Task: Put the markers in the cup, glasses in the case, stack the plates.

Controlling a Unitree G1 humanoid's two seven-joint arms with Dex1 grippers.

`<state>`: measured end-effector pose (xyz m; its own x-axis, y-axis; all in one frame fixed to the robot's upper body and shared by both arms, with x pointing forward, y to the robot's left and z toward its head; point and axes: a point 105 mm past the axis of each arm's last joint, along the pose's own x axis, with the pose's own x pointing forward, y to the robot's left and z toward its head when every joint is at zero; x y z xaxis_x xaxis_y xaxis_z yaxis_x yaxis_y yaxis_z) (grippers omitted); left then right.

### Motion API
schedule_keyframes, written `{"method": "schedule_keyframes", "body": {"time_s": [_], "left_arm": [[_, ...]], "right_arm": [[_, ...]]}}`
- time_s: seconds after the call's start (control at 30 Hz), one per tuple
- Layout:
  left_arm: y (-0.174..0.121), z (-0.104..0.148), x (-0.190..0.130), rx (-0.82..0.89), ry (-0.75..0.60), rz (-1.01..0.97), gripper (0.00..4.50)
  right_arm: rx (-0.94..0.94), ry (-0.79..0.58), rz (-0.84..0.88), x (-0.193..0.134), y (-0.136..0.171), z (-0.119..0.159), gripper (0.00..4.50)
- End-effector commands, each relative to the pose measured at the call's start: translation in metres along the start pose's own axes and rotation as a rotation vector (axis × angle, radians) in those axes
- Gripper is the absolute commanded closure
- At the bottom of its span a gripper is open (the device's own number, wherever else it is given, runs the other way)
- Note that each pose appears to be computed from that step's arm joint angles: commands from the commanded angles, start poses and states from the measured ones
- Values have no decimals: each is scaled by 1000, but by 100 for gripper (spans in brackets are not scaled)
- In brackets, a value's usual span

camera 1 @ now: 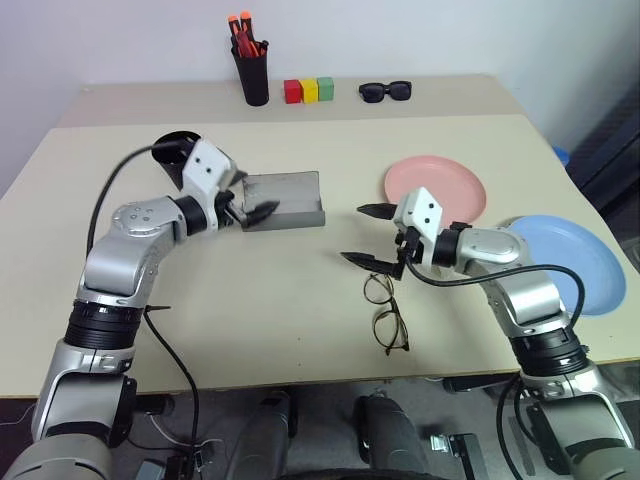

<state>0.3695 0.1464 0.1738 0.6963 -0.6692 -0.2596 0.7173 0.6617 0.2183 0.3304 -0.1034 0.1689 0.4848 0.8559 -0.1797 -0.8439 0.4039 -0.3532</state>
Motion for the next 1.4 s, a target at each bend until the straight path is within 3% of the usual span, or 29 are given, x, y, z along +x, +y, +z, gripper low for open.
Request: {"method": "schedule_keyframes", "body": {"time_s": [0.03,0.3,0.6,0.73,0.9,1.1,1.23,1.33,1.4], "left_arm": [[6,-11,10,-11,89,-32,10],[10,-26,36,1,211,-154,10],[10,-30,34,57,246,-243,443],[8,-25,30,119,207,-271,447],[-22,-20,1,219,134,-458,447],[-54,-32,-35,294,229,-611,447],[-66,-29,-38,256,240,-636,447],[-69,-26,-36,230,234,-627,358],[-65,-21,-30,283,194,-578,265]], "right_arm": [[-39,-43,-11,-7,0,14,0],[-38,-19,-34,-16,4,10,0],[-36,2,-68,-25,4,5,0],[-37,5,-69,-26,3,4,0],[-35,26,-56,-29,2,3,0],[14,93,-3,-32,5,-4,0],[59,160,29,-36,7,-12,0],[98,199,33,-43,8,-16,0],[147,210,32,-51,9,-17,0]]}}
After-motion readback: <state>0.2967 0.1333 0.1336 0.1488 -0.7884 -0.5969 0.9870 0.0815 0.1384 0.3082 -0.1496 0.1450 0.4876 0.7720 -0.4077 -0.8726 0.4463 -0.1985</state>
